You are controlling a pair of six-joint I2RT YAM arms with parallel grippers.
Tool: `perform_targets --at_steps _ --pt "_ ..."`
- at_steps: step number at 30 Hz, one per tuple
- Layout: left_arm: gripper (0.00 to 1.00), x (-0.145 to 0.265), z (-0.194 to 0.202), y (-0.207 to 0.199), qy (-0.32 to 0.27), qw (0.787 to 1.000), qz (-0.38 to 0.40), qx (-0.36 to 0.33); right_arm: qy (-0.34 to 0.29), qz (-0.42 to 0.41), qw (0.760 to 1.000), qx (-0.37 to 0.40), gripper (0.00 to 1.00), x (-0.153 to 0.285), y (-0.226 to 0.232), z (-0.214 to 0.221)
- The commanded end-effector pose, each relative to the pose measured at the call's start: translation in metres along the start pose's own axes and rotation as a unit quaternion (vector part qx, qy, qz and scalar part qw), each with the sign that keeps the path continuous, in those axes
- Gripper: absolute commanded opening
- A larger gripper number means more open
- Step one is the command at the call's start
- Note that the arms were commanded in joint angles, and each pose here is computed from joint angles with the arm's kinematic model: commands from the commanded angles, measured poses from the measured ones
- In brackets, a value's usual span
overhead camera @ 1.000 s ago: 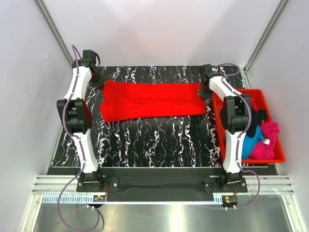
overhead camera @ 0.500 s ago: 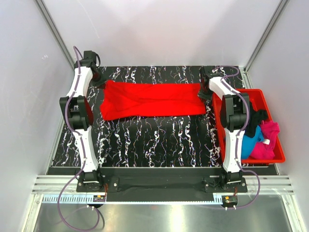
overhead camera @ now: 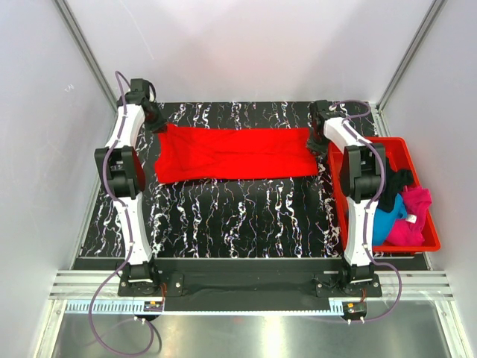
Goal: Fold and stack the t-shirts
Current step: Fold the tshirt
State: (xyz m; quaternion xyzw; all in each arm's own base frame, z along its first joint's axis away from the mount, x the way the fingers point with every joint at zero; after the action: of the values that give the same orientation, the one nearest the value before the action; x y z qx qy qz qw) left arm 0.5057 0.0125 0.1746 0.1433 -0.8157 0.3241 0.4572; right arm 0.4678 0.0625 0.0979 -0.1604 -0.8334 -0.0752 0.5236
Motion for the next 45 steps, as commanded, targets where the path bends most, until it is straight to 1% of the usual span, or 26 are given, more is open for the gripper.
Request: perform_targets --at_steps 1,2,4,5,6,7,8,9,10,12,13,14,15,17,18,21,25,26,29,35,42,45 --pt "0.21 0.013 -0.026 -0.015 -0.038 0.998 0.059 -0.009 -0.029 -0.021 0.999 -0.013 0.31 0.021 -0.001 -0.019" --pt "0.33 0.018 -0.030 -0.017 -0.043 0.997 0.065 -0.007 -0.031 -0.028 0.999 -0.010 0.35 0.025 -0.002 -0.018" --pt "0.41 0.033 -0.033 -0.015 -0.052 0.997 0.057 -0.007 -0.046 -0.051 0.998 -0.007 0.44 0.045 -0.001 -0.024" --pt "0.43 0.040 -0.033 -0.015 -0.055 0.997 0.054 -0.015 -0.048 -0.057 0.997 -0.007 0.48 0.050 -0.002 -0.023" --pt "0.44 0.050 -0.027 -0.013 -0.047 0.997 0.055 -0.022 -0.059 -0.071 0.996 -0.007 0.51 0.065 -0.003 -0.026" --pt "0.44 0.057 -0.020 -0.013 -0.038 0.997 0.062 -0.029 -0.062 -0.078 0.995 -0.008 0.57 0.073 -0.004 -0.026" --pt "0.45 0.061 -0.013 -0.016 -0.027 0.995 0.085 -0.036 -0.065 -0.085 0.994 -0.009 0.59 0.079 -0.004 -0.025" --pt "0.45 0.047 0.014 -0.004 0.017 0.996 0.073 -0.039 -0.069 -0.101 0.992 -0.012 0.61 0.091 -0.006 -0.023" --pt "0.46 0.065 0.021 -0.007 0.009 0.995 0.087 -0.039 -0.071 -0.111 0.991 -0.013 0.64 0.096 -0.005 -0.021" --pt "0.47 0.063 0.042 -0.005 0.013 0.995 0.096 -0.037 -0.070 -0.145 0.987 -0.011 0.76 0.107 -0.003 -0.013" --pt "0.47 0.059 0.063 0.005 0.032 0.995 0.087 -0.035 -0.070 -0.154 0.986 -0.007 0.80 0.111 -0.002 -0.010" --pt "0.48 0.059 0.069 0.002 0.033 0.993 0.106 -0.041 -0.063 -0.156 0.986 -0.003 0.82 0.109 -0.003 -0.003" --pt "0.48 0.057 0.079 -0.001 0.044 0.992 0.111 -0.049 -0.065 -0.178 0.982 0.006 0.82 0.117 0.001 -0.001" --pt "0.48 0.048 0.092 0.005 0.062 0.992 0.102 -0.046 -0.063 -0.188 0.980 0.012 0.82 0.120 0.000 0.004" --pt "0.48 0.045 0.102 0.001 0.073 0.991 0.102 -0.053 -0.058 -0.194 0.979 0.019 0.81 0.121 -0.001 0.009" --pt "0.48 0.035 0.111 0.004 0.090 0.991 0.088 -0.043 -0.056 -0.200 0.978 0.026 0.80 0.124 -0.004 0.015" --pt "0.51 0.029 0.119 0.007 0.084 0.995 0.050 -0.022 -0.055 -0.206 0.977 0.026 0.80 0.124 -0.004 0.018" --pt "0.51 0.026 0.121 0.010 0.075 0.997 0.034 -0.008 -0.056 -0.207 0.976 0.026 0.80 0.124 -0.004 0.018" --pt "0.51 0.020 0.120 0.012 0.056 0.998 0.024 0.014 -0.057 -0.210 0.976 0.029 0.80 0.124 -0.003 0.017" --pt "0.48 0.005 0.118 0.017 0.043 0.998 -0.012 0.035 -0.061 -0.207 0.976 0.036 0.80 0.125 -0.004 0.017" --pt "0.46 -0.013 0.123 0.017 0.052 0.997 -0.013 0.047 -0.055 -0.215 0.975 0.030 0.80 0.120 -0.003 0.022" --pt "0.41 -0.017 0.123 0.018 0.051 0.997 -0.021 0.049 -0.051 -0.214 0.975 0.031 0.80 0.117 -0.002 0.023"
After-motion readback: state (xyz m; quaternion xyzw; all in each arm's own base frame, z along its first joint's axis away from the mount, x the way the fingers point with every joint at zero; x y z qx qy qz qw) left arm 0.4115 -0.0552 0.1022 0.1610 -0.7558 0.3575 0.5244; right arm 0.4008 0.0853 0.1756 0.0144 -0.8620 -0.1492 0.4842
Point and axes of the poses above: each gripper's point midway between its finger pads, its own x axis back along the fingers, its own y axis along the line the jaws close on, z = x × y, the point moved 8 cm from there along x, back along the fingers, and after that the axes turned 14 degrees about x, right-handed, at the moved point
